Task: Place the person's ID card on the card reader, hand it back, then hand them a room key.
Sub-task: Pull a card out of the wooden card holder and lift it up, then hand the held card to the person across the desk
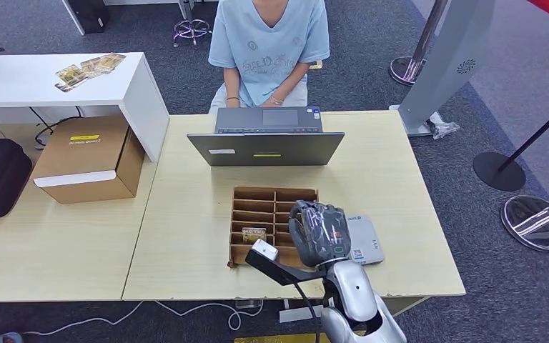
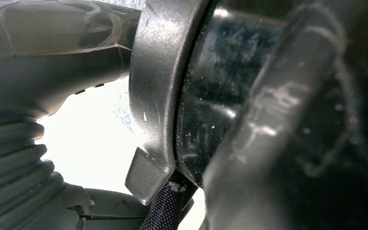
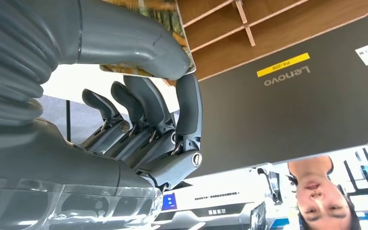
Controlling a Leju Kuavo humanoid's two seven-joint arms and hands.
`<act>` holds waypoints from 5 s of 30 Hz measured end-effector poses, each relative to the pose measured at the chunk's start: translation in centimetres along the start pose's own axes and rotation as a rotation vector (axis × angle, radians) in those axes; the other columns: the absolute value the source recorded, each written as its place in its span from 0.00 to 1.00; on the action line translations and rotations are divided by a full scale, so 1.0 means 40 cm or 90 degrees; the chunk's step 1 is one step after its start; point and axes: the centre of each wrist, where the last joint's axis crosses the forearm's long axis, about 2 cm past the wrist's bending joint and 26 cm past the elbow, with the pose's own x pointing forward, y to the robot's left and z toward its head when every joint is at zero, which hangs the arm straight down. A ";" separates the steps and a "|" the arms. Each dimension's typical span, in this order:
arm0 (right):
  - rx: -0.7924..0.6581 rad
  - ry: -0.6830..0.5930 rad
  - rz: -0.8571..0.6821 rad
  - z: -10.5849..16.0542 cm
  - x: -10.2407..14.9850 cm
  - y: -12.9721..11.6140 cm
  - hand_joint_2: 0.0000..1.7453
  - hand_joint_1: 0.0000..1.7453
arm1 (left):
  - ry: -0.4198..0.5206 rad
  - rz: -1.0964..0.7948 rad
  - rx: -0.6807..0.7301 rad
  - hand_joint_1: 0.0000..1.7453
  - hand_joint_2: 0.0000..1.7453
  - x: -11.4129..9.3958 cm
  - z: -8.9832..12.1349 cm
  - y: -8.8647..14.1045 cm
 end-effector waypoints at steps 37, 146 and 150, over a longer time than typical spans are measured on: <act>-0.208 -0.084 -0.024 -0.022 -0.009 -0.126 1.00 0.98 | 0.004 0.092 0.026 0.00 1.00 -0.020 -0.013 -0.034; -0.096 -0.094 0.173 -0.590 0.066 -0.398 1.00 0.00 | -0.007 0.572 0.040 0.00 1.00 -0.093 -0.046 -0.148; -0.095 -0.093 0.174 -0.590 0.064 -0.397 1.00 0.00 | -0.006 0.592 0.039 0.00 1.00 -0.095 -0.046 -0.153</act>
